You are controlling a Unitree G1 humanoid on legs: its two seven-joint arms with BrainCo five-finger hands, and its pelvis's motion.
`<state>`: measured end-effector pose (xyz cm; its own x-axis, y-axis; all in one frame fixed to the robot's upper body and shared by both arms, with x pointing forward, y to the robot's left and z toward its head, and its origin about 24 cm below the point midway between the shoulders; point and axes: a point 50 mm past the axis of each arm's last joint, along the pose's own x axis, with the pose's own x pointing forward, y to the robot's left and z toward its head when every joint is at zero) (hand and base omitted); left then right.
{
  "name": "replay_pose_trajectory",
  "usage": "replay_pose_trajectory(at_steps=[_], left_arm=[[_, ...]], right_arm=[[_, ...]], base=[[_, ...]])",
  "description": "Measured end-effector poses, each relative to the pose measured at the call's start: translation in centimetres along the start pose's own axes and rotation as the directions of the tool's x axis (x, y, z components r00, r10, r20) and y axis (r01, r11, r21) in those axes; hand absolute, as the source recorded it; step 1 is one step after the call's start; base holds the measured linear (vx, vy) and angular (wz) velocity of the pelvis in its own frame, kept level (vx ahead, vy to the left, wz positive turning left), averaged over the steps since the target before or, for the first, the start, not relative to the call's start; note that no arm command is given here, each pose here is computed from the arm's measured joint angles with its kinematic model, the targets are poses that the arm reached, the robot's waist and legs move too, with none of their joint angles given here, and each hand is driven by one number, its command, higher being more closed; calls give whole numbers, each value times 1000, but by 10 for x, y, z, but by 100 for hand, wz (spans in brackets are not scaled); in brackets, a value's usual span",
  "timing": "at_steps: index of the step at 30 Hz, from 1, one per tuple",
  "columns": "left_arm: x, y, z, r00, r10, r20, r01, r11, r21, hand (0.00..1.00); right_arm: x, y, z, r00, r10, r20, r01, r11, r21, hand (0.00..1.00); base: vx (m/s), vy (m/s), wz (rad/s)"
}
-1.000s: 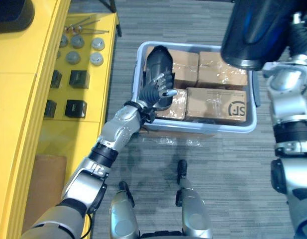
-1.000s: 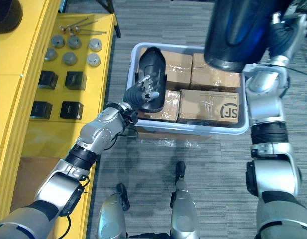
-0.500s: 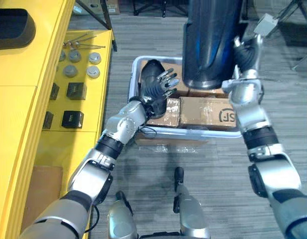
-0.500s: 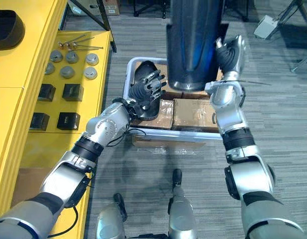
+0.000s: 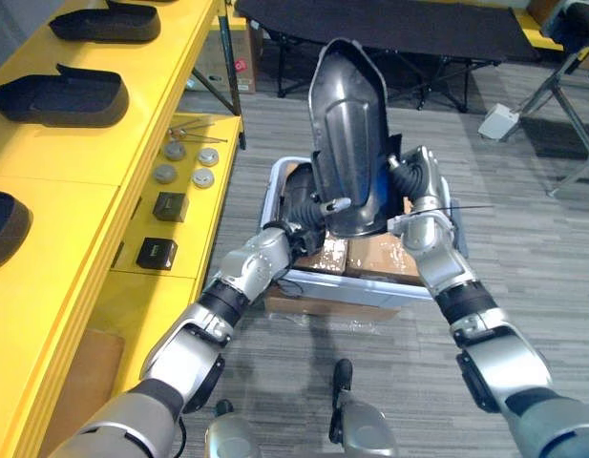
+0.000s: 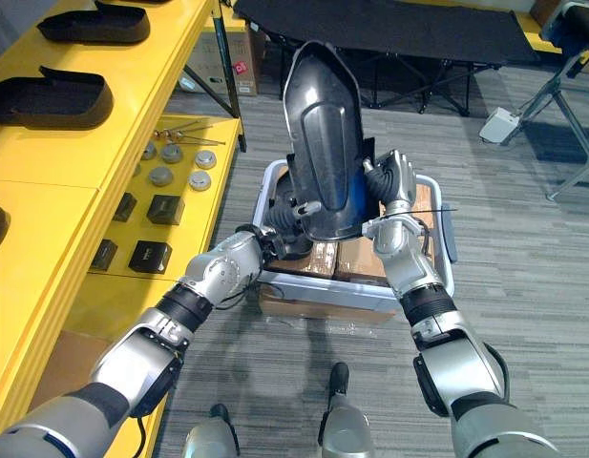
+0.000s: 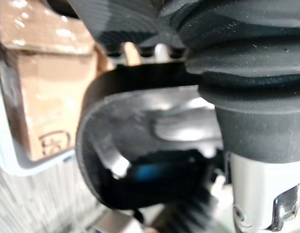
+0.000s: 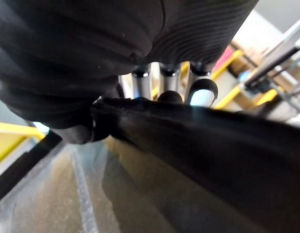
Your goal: Walk over and take plastic housings, then place them on the shelf
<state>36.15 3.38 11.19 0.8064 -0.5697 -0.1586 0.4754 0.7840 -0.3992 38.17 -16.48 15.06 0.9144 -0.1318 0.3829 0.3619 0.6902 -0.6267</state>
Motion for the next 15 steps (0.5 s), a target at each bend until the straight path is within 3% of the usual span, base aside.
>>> replay_pose_trajectory(at_steps=[9,10,15], left_arm=[[-1,9,-17,990,138,-33,-136,989,53,0],[-1,11,-18,988,150,-29,-149,988,50,100],[-3,15,-18,972,233,27,-234,972,26,100]], right_arm=[[-21,26,-5,997,83,-3,-83,996,17,100],[-21,27,-5,996,87,-2,-87,996,20,100],[-26,35,0,995,101,4,-101,993,53,100]], base=[[38,11,4],[54,50,0],[-2,22,1]])
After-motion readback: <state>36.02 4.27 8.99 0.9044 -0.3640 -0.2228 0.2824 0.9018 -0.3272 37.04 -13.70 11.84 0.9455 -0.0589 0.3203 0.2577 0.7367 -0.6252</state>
